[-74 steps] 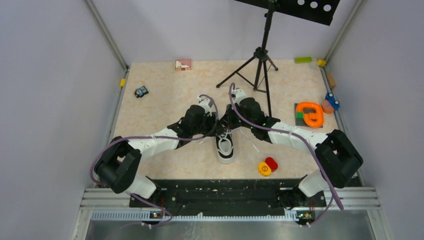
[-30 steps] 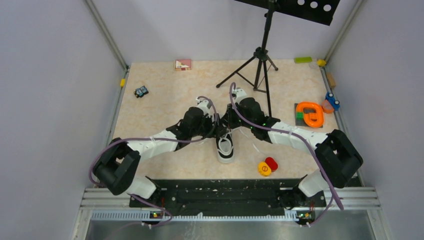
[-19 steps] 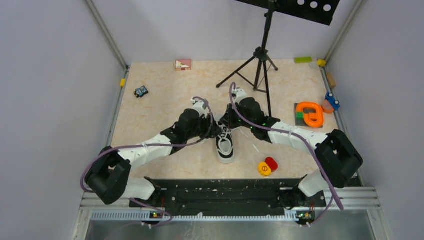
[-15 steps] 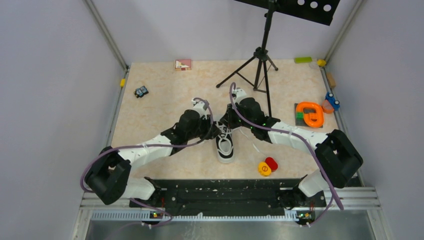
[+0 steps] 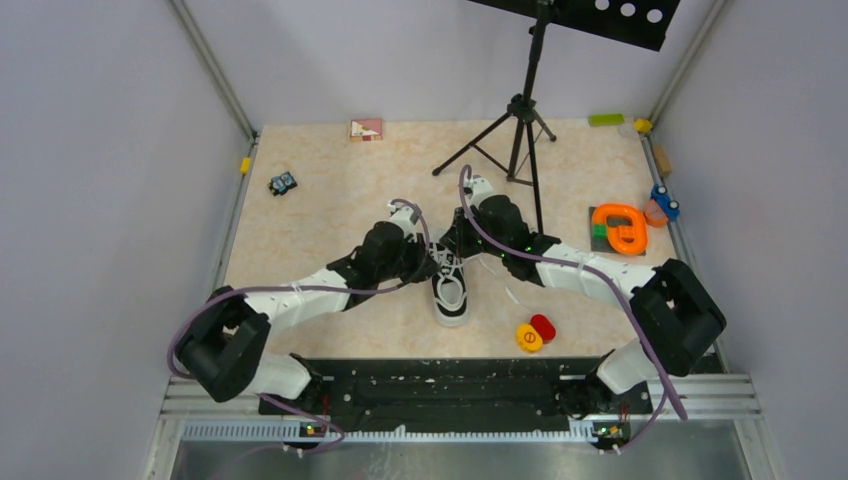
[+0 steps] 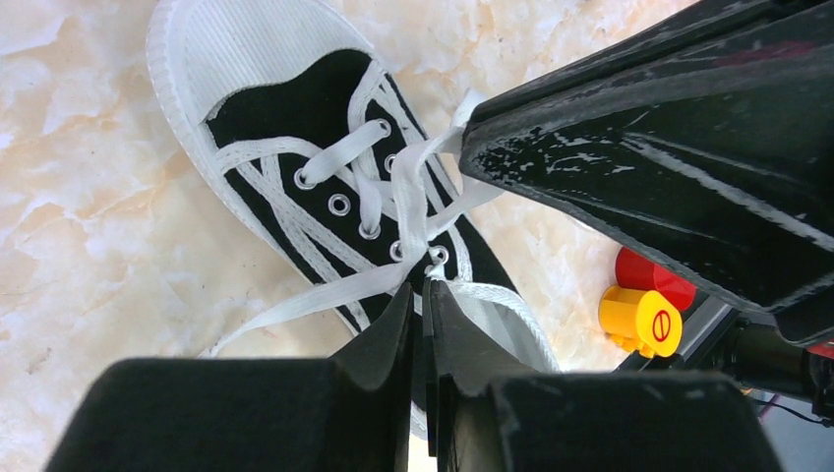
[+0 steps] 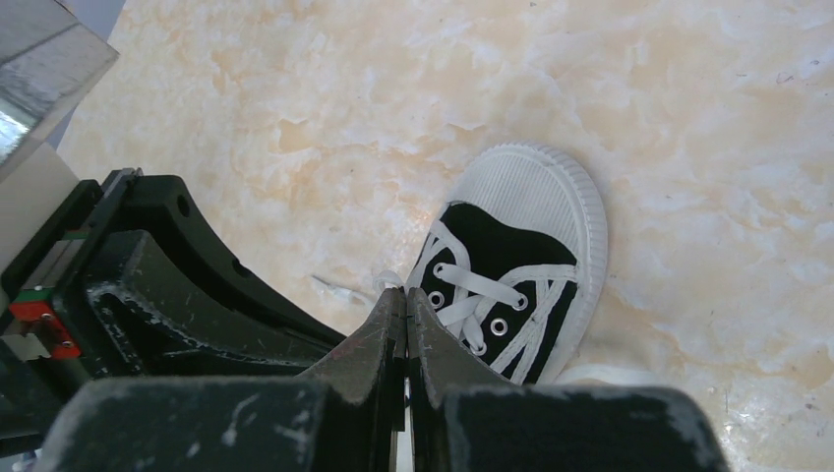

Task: Tie the shoes
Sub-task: Wrap the shoelace around the shoelace.

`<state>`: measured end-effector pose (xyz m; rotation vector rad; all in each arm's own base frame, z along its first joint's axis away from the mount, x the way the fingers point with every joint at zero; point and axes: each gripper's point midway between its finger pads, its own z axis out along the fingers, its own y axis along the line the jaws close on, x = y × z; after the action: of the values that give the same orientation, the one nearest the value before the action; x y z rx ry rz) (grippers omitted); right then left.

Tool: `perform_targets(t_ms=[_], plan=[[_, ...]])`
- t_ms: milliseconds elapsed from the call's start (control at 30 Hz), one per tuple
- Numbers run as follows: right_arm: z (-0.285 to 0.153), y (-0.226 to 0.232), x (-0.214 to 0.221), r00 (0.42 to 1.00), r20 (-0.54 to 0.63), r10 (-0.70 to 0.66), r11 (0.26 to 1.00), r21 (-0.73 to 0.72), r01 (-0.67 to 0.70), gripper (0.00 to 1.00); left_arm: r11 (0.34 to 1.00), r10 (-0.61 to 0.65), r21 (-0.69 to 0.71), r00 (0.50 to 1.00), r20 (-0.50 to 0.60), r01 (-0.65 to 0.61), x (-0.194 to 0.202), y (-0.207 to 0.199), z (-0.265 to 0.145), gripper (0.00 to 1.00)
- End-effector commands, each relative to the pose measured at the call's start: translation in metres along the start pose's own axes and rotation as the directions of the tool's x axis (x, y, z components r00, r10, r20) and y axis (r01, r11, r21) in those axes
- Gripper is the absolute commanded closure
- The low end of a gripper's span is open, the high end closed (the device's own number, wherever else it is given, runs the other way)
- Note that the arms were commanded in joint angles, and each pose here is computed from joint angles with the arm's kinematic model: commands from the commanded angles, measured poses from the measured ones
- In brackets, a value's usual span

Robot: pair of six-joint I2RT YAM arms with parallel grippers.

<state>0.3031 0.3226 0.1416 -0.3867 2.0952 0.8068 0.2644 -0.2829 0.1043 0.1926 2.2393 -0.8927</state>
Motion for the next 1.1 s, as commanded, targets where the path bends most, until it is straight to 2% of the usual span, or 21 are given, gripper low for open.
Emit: perform_targets(t_ms=[0, 133, 267, 733, 1067], plan=[[-0.004, 0.017, -0.019, 0.998, 0.069, -0.002, 0.999, -0.052, 0.006, 1.00, 0.999, 0.023, 0.022, 0.999, 0.036, -0.024, -0.012, -0.008, 0.002, 0.86], [-0.004, 0.016, -0.018, 0.998, 0.070, 0.000, 0.999, -0.052, 0.003, 1.00, 0.999, 0.032, -0.007, 0.997, 0.071, -0.032, -0.019, -0.005, -0.007, 0.69], [-0.003, 0.017, -0.018, 0.997, 0.071, 0.003, 0.999, -0.054, 0.001, 1.00, 0.999, 0.049, -0.025, 0.996, 0.073, -0.048, -0.018, -0.001, -0.013, 0.61], [-0.002, 0.018, -0.018, 0.998, 0.068, 0.003, 0.998, -0.059, 0.001, 1.00, 0.996, 0.079, -0.051, 0.995, 0.065, -0.076, -0.022, 0.003, -0.003, 0.60], [-0.002, 0.018, -0.018, 0.998, 0.066, 0.003, 0.998, -0.058, 0.001, 1.00, 0.996, 0.084, -0.016, 0.995, 0.045, -0.084, -0.022, -0.004, 0.007, 0.63]])
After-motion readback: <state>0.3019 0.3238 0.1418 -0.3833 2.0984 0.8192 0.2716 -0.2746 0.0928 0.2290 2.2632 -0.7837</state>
